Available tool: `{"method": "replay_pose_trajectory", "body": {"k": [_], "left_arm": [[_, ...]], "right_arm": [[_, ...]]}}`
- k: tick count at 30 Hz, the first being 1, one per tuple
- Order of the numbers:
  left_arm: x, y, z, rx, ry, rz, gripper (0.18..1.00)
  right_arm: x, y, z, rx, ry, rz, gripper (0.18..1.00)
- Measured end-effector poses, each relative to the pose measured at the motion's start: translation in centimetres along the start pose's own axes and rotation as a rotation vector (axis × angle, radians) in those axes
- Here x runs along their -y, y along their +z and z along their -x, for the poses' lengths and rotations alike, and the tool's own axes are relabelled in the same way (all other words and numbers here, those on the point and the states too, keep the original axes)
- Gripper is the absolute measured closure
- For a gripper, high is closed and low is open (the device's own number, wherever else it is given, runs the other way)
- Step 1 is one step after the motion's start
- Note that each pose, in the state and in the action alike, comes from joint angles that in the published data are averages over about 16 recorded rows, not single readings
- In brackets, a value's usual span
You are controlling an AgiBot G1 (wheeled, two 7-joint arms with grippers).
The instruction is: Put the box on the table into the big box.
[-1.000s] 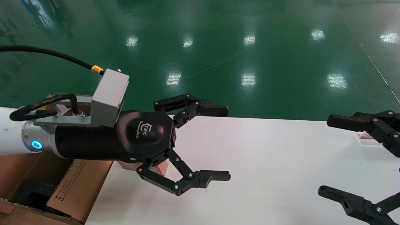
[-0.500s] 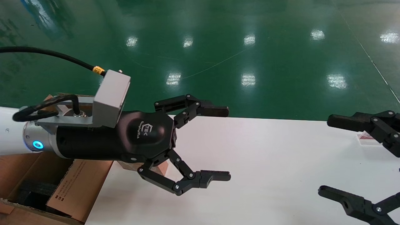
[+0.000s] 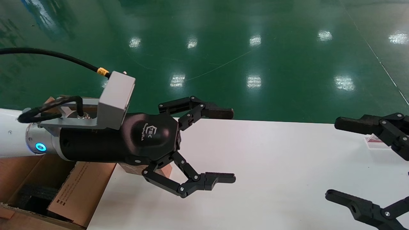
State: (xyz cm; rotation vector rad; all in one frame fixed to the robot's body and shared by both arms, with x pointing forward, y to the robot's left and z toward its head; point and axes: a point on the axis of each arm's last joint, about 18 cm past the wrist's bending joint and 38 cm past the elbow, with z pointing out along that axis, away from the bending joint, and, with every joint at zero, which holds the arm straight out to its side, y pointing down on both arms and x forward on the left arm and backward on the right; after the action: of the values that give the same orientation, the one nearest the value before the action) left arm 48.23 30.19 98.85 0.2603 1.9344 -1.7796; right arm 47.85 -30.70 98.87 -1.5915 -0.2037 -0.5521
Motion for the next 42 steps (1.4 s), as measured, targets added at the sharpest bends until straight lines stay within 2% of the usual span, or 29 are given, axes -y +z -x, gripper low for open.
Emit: {"method": "replay_pose_trajectory", "body": {"k": [21, 42], "left_arm": [[-1.5, -0.6, 0.3, 0.021, 0.022, 0.086, 0.184], [-4.8, -3.3, 1.9, 0.098, 0.026, 0.222, 0.184]], "right_arm": [[0.0, 0.0, 0.0, 0.0, 0.0, 0.0, 0.178], [0.0, 0.0, 0.0, 0.0, 0.0, 0.0, 0.178]]}}
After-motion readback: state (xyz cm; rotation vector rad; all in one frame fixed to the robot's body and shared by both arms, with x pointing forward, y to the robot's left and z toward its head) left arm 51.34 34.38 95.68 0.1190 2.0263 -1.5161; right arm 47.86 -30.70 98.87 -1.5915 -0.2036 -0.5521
